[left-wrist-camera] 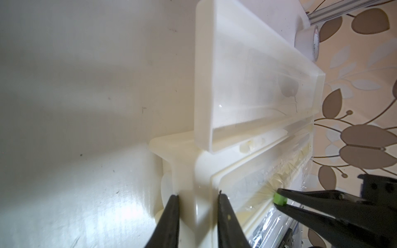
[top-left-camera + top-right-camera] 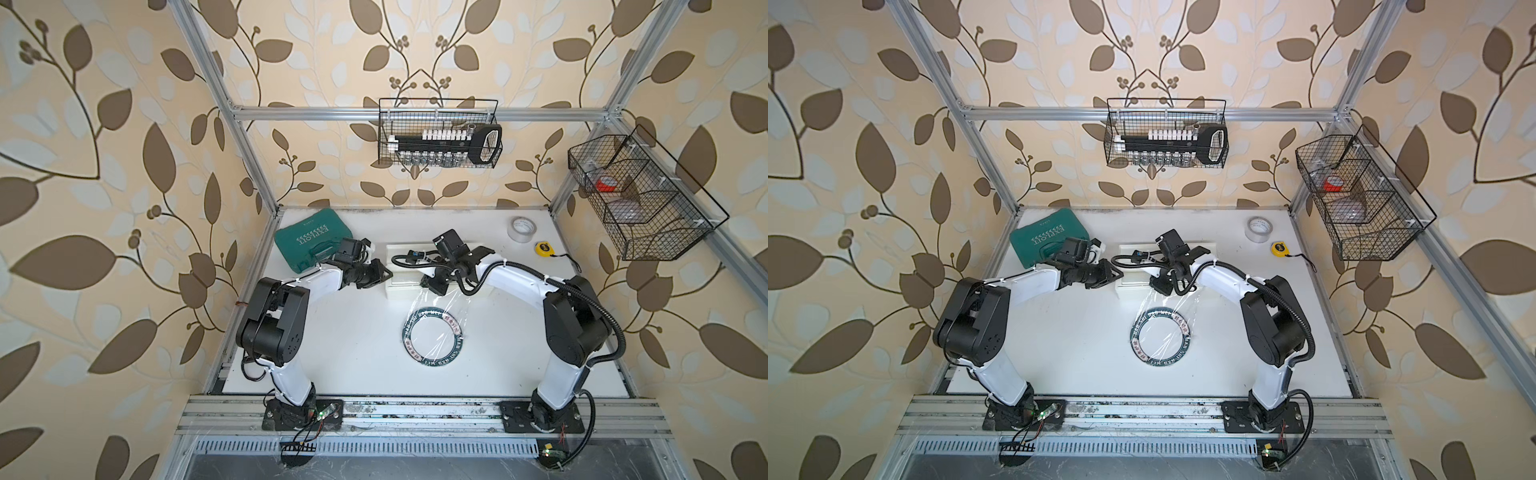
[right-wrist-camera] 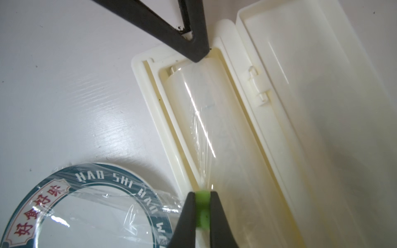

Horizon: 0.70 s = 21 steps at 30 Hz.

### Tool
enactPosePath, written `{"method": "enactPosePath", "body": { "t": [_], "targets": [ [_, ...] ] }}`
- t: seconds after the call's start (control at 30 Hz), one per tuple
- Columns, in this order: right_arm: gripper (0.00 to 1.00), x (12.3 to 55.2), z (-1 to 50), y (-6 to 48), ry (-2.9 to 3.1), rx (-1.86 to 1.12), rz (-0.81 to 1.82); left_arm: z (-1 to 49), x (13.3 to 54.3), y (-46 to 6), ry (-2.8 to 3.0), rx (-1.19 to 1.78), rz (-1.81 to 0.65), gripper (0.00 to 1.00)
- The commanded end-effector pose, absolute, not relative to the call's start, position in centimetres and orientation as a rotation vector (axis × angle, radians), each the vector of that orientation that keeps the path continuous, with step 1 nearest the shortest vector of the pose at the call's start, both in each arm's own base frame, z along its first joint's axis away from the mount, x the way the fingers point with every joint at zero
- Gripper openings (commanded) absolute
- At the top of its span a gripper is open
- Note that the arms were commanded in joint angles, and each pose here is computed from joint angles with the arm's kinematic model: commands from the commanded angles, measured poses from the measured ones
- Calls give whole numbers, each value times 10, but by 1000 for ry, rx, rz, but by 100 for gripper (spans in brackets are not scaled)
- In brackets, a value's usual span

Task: Wrap the plate with plastic wrap
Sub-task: Tear off the plastic wrap from the plastic wrap cutting box.

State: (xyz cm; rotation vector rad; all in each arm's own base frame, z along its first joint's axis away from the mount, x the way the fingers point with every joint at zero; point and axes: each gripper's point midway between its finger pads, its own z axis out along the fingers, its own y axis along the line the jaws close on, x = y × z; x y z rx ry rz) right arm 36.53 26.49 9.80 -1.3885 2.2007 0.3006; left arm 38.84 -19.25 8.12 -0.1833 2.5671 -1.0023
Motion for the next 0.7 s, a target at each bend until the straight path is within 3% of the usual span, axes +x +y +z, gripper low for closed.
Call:
{"method": "enactPosePath", "body": {
  "t": [0.0, 0.1, 0.2, 0.33, 0.47, 0.53, 0.6, 0.67],
  "targets": [
    [0, 375, 95, 198, 2346, -1318, 20, -15, 337, -97, 2899, -421, -373, 0],
    [5, 369, 99, 229, 2325, -1339, 132, -17, 336, -96, 2902, -429, -367, 0],
    [29, 370, 117, 266, 2246, -1301, 213, -18, 335, -97, 2904, -429, -372, 0],
    [46, 383, 157, 292, 2184, -1121, 294, -16, 336, -105, 2897, -404, -409, 0],
    [47, 395, 190, 293, 2251, -768, 274, -16, 335, -115, 2894, -385, -470, 0],
    [40, 396, 190, 284, 2372, -507, 230, -12, 334, -121, 2880, -390, -526, 0],
    [24, 390, 176, 263, 2549, -174, 141, -8, 332, -127, 2865, -388, -567, 0],
    [25, 385, 164, 254, 2617, 16, 74, -5, 330, -129, 2859, -378, -570, 0]
  ]
}}
